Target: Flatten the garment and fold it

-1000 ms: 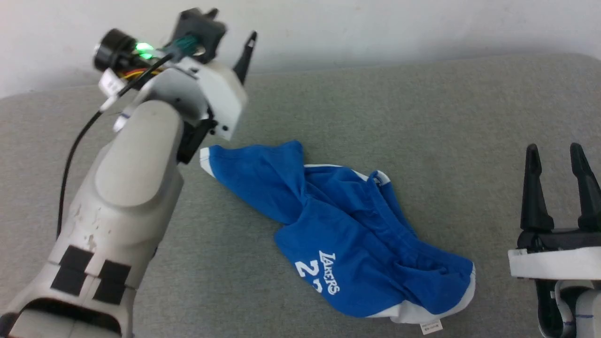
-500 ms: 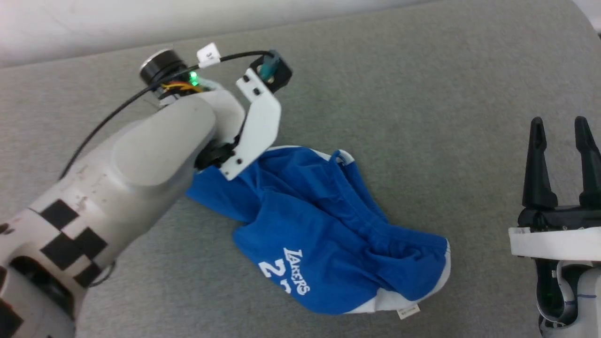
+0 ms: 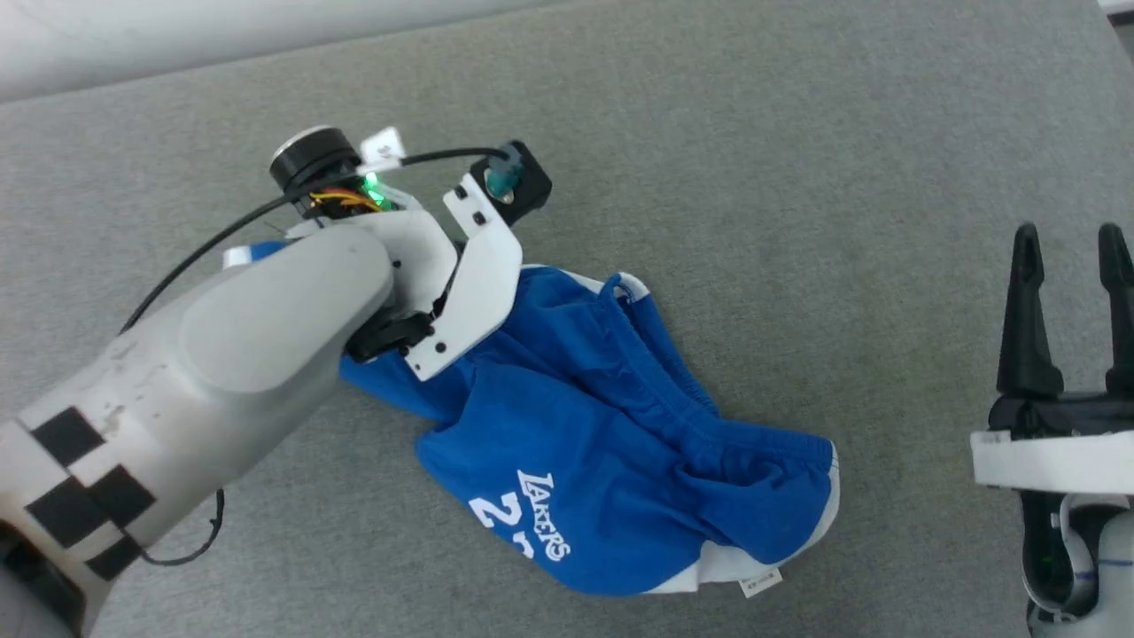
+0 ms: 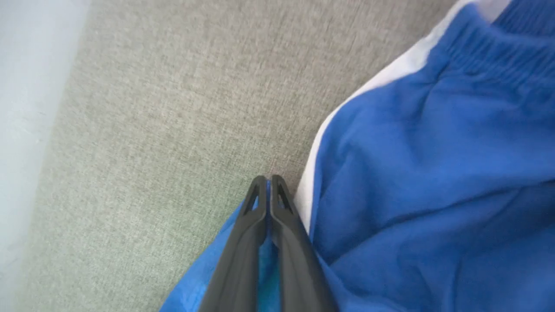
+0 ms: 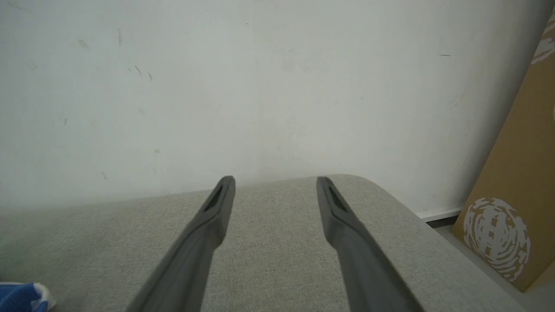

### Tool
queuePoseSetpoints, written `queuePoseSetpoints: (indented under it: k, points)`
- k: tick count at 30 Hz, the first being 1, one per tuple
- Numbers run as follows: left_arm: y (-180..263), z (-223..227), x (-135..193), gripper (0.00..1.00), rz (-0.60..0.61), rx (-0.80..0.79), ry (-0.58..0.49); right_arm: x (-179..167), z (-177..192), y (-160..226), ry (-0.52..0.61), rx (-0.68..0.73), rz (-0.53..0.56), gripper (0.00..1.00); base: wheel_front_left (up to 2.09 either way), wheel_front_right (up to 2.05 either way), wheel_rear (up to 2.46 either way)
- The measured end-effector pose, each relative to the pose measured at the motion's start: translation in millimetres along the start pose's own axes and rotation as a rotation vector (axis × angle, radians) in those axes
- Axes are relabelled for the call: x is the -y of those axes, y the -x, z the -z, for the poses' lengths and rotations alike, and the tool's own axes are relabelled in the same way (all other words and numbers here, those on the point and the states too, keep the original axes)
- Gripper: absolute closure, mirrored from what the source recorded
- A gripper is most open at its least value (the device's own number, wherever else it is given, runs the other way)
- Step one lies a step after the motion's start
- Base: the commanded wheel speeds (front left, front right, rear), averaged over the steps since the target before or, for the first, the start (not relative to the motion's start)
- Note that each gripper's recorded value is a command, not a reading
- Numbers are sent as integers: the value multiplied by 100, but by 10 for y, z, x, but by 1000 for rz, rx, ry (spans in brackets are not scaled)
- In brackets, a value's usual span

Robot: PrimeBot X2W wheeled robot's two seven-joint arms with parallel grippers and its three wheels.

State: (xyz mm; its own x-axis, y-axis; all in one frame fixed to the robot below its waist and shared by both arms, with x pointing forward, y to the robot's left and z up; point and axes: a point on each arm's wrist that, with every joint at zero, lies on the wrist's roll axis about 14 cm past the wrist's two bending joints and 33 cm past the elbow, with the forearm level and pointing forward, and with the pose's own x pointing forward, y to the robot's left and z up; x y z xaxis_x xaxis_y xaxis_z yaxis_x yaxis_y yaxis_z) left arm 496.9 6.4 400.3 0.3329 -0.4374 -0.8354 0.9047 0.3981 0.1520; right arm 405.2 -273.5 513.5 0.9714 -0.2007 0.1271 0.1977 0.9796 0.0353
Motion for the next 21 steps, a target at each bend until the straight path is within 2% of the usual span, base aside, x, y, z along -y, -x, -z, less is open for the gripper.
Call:
queuePoseSetpoints:
  k: [4,7,9,12,15,18,21]
  points:
    - [226,-174,-72,100,-24,169,24,2,26,64,14,-14,-2,0,0,0,0]
    - [476,-192,-169,100,-68,282,80,-99,28,79,7,-14,-32,0,0,0,0]
    - [653,-77,-218,100,-123,323,122,-180,0,76,-4,-4,-54,0,0,0,0]
    - [918,287,-190,100,-196,344,245,-323,-60,72,-25,15,-94,0,0,0,0]
    - [1103,861,9,100,-252,291,381,-475,-108,76,-46,29,-136,0,0,0,0]
    - [1201,1375,387,100,-268,228,522,-603,-176,74,-63,49,-171,0,0,0,0]
    - [1242,1706,806,100,-259,168,620,-694,-244,87,-69,66,-199,0,0,0,0]
